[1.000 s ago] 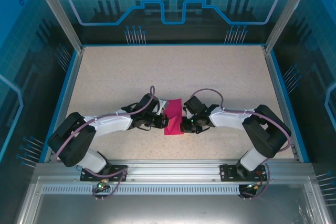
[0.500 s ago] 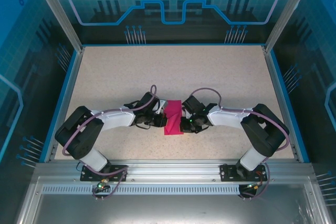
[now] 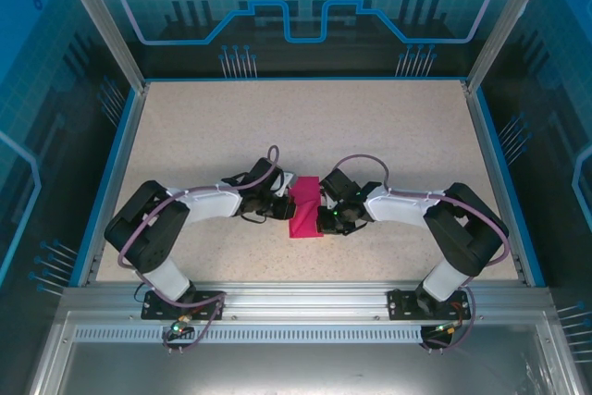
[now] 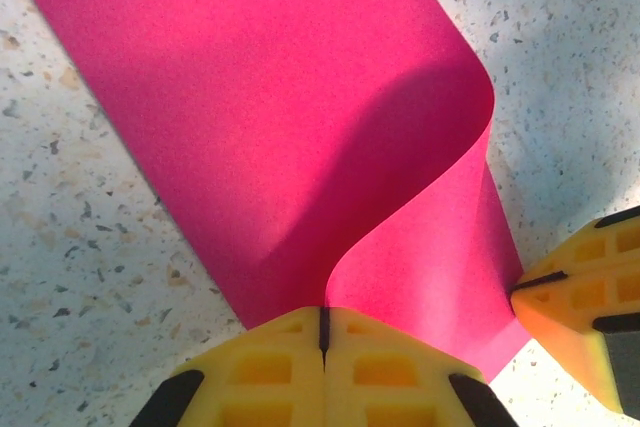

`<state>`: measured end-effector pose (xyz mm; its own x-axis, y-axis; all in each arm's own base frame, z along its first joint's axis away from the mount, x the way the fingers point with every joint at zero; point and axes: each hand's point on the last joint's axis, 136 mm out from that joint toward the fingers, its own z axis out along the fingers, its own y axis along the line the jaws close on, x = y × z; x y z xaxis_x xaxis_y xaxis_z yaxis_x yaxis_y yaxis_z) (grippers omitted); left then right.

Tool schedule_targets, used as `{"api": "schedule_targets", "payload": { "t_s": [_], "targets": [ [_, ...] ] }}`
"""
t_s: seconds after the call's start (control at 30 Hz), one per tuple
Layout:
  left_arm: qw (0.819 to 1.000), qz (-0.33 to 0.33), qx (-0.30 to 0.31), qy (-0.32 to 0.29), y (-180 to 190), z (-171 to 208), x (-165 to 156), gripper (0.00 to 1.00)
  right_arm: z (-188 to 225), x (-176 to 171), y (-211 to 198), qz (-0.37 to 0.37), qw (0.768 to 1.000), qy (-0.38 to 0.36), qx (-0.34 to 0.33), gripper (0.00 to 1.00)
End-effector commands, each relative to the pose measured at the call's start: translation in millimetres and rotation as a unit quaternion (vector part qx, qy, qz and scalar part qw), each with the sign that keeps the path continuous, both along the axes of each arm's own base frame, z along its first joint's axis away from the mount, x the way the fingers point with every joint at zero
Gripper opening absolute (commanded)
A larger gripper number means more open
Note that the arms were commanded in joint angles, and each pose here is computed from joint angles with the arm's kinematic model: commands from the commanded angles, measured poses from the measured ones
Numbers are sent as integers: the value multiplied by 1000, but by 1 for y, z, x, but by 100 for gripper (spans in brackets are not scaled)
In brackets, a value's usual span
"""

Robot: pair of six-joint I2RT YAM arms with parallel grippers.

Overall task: Fold a paper plane with a square sheet of paper (fold left side to right side)
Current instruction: Fold the triangle a second time at the center of the table.

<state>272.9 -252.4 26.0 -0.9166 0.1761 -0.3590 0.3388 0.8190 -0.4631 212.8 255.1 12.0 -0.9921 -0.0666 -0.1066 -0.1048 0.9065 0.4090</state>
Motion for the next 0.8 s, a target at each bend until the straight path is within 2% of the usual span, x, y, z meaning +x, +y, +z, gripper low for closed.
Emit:
{"api": "schedule_targets", "payload": {
  "t_s": [0.0,0.77],
  "targets": [
    [1000,-6,13,-3,2,-1,6,0,-14,-16,-11,14,999,27,-39,0],
    [999,-1,35,-10,6,-6,14,0,-15,-17,-12,17,998,27,-45,0]
  ]
}}
